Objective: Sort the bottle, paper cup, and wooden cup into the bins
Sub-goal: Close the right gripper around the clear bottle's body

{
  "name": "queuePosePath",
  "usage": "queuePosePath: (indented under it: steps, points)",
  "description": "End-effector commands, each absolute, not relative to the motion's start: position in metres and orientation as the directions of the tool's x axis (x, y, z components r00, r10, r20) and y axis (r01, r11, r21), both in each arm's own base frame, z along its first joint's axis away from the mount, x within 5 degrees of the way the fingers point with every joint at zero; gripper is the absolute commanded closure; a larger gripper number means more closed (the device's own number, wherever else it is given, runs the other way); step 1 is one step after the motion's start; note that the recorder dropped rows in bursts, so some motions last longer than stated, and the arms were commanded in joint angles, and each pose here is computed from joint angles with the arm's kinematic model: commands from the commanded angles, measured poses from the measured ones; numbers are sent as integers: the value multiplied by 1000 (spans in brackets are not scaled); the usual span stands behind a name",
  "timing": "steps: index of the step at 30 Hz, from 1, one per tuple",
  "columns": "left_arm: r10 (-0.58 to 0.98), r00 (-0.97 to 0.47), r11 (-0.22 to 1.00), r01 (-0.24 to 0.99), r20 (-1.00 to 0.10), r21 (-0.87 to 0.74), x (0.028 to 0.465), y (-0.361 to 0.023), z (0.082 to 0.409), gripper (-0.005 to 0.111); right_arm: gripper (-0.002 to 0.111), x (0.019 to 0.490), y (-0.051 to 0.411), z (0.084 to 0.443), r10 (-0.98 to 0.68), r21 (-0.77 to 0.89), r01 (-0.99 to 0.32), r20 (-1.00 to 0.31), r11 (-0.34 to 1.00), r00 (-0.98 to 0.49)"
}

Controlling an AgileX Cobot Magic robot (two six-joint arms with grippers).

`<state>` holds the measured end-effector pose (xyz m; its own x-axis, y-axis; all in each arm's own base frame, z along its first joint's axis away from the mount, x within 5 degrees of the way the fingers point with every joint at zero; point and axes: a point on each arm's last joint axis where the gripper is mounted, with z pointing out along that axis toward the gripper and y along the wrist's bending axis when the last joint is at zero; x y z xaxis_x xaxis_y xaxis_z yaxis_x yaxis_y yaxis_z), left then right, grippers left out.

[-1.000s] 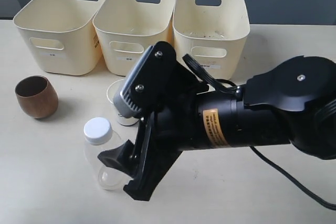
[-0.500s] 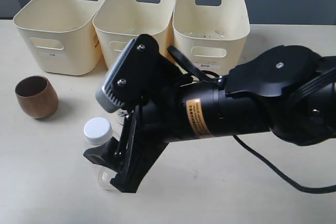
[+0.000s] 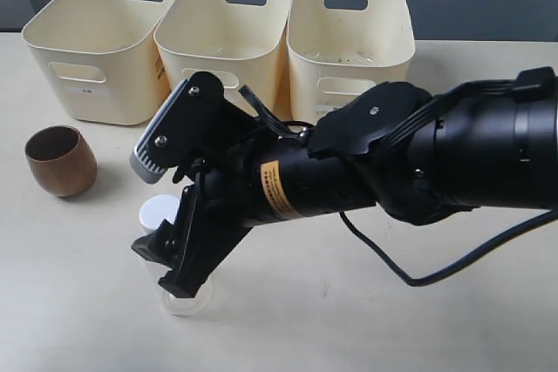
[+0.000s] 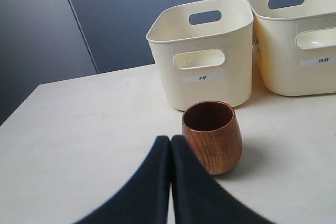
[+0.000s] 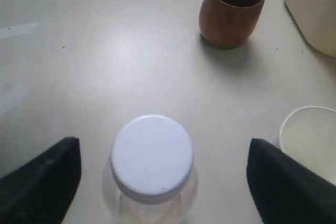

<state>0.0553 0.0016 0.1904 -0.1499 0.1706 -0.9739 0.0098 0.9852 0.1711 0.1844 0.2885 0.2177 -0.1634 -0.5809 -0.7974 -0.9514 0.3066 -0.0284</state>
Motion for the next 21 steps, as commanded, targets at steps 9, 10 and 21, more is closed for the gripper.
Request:
queuePosePath:
  steps: [9,10,21]
  points:
    - [167,-144,986,10,-975,167,56,1,192,107,27,189,290,213,-588,-35,-944,-790,327,-174]
    - [167,-144,986,10,-975,167,56,1,192,107,27,189,290,213,-588,-35,-944,-790,327,-174]
    - [167,-144,986,10,-975,167,56,1,192,107,27,189,290,213,-584,-30,-943,-791,331,-180]
